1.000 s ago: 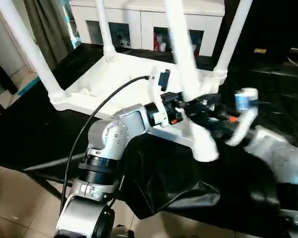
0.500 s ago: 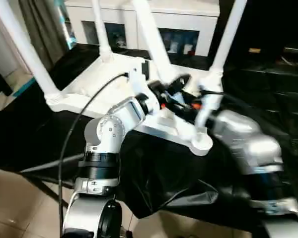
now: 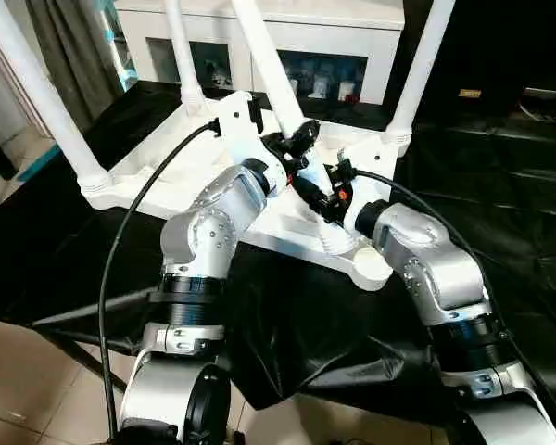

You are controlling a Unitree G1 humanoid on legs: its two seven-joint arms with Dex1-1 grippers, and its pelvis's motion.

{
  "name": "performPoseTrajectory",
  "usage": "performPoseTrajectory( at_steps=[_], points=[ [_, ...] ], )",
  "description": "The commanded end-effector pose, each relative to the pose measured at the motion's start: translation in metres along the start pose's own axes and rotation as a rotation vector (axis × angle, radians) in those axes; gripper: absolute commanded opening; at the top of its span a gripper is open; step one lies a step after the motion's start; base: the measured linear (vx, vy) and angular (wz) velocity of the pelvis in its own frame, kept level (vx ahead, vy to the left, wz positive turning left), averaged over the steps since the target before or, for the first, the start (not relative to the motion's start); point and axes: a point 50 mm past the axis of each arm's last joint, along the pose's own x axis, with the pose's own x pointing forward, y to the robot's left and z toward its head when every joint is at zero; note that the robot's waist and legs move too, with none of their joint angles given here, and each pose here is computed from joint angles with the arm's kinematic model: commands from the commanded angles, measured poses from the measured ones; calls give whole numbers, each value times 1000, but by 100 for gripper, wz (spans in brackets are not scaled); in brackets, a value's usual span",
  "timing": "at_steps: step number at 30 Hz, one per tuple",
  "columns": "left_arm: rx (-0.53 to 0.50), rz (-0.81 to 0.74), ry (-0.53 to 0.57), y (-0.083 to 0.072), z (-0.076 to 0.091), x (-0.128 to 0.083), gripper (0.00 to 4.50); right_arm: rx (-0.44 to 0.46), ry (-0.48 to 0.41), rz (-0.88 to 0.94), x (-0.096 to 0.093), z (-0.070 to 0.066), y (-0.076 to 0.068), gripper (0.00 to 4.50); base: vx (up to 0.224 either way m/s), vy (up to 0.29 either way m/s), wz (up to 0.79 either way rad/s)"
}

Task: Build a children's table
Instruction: Pick table leg

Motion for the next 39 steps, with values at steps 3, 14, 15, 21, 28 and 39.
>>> performPoseTrajectory(
  at_steps=[3, 14, 15, 21, 28, 39],
  points=[
    [-40, -86, 5, -18, -2, 6, 190, -34, -25, 46, 1, 7, 6, 182, 0, 0, 0],
    [-9, -299, 47, -14, 3, 1, 184, 144, -77, 192, -11, 17, -3, 292, 0, 0, 0],
    [-1, -303, 49, -14, 3, 1, 184, 145, -73, 198, -11, 16, -4, 298, 0, 0, 0],
    [112, -460, 137, -2, 16, -3, 184, 204, -1, 376, -37, 14, -18, 331, 0, 0, 0],
    [28, -863, 129, -25, 36, -23, 184, 257, 65, 571, -57, 17, -19, 331, 0, 0, 0],
    [0, -946, 137, -28, 37, -27, 184, 287, 113, 618, -55, 13, -14, 243, 0, 0, 0]
  ],
)
